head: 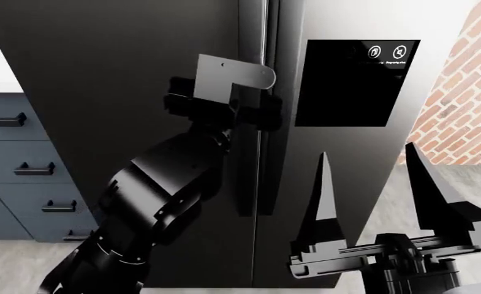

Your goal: Open the fridge door

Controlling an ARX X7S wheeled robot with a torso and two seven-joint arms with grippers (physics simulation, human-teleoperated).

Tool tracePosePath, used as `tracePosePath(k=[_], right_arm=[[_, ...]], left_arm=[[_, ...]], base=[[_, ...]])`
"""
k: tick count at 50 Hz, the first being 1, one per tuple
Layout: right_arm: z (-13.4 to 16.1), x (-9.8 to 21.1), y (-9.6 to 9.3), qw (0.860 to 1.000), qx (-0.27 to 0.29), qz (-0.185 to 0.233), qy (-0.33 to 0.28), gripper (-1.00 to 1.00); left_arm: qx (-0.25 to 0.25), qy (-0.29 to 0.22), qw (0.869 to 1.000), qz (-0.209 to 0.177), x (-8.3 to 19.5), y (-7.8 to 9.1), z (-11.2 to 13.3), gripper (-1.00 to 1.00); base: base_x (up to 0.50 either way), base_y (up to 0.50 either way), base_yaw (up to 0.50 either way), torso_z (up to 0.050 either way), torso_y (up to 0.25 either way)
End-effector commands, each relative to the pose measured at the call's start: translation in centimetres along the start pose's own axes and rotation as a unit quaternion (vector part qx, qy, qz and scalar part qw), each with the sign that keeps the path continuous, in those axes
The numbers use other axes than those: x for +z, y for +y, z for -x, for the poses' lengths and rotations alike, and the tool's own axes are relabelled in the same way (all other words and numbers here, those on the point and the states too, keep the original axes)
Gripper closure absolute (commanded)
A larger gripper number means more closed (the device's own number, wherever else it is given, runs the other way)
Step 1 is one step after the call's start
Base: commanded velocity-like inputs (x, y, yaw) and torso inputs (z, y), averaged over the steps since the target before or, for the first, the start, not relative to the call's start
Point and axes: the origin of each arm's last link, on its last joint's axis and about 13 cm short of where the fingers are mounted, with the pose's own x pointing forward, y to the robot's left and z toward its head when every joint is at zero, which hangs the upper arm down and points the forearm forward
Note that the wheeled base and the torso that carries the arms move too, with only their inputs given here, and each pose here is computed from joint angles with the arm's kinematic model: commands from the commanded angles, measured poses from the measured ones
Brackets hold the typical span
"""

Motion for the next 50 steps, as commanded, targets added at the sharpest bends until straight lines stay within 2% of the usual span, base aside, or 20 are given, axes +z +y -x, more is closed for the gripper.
tracePosePath(k=[1,11,25,48,49,50], right_arm=[[0.0,0.0,0.0,1.000,0.000,0.000,0.000,-1.00],[0.0,0.0,-0.1,1.000,-0.001,-0.002,-0.001,-1.00],[0.0,0.0,-0.1,1.000,0.001,-0.004,-0.003,-1.00],[0.1,0.1,-0.2,1.000,0.001,-0.007,-0.004,-1.00],[0.1,0.1,-0.3,1.000,0.000,-0.007,-0.004,-1.00],[0.1,0.2,-0.3,1.000,0.000,-0.007,-0.004,-1.00]], left_arm=[[-0.003,0.006,1.000,0.000,-0.4,0.1,-0.5,-1.00],[0.008,0.012,1.000,0.001,-0.8,-0.1,-1.5,-1.00],[-0.009,0.020,1.000,-0.018,-1.3,-0.3,-2.9,-1.00],[0.018,0.032,0.999,-0.010,-2.4,0.1,-4.5,-1.00],[0.022,0.034,0.999,-0.012,-2.4,0.2,-4.5,1.00],[0.019,0.026,0.999,-0.015,-2.3,0.1,-4.4,1.00]], base=[[0.00,0.00,0.00,0.000,0.000],[0.00,0.00,0.00,0.000,0.000],[0.00,0.00,0.00,0.000,0.000],[0.00,0.00,0.00,0.000,0.000],[0.00,0.00,0.00,0.000,0.000],[0.00,0.00,0.00,0.000,0.000]])
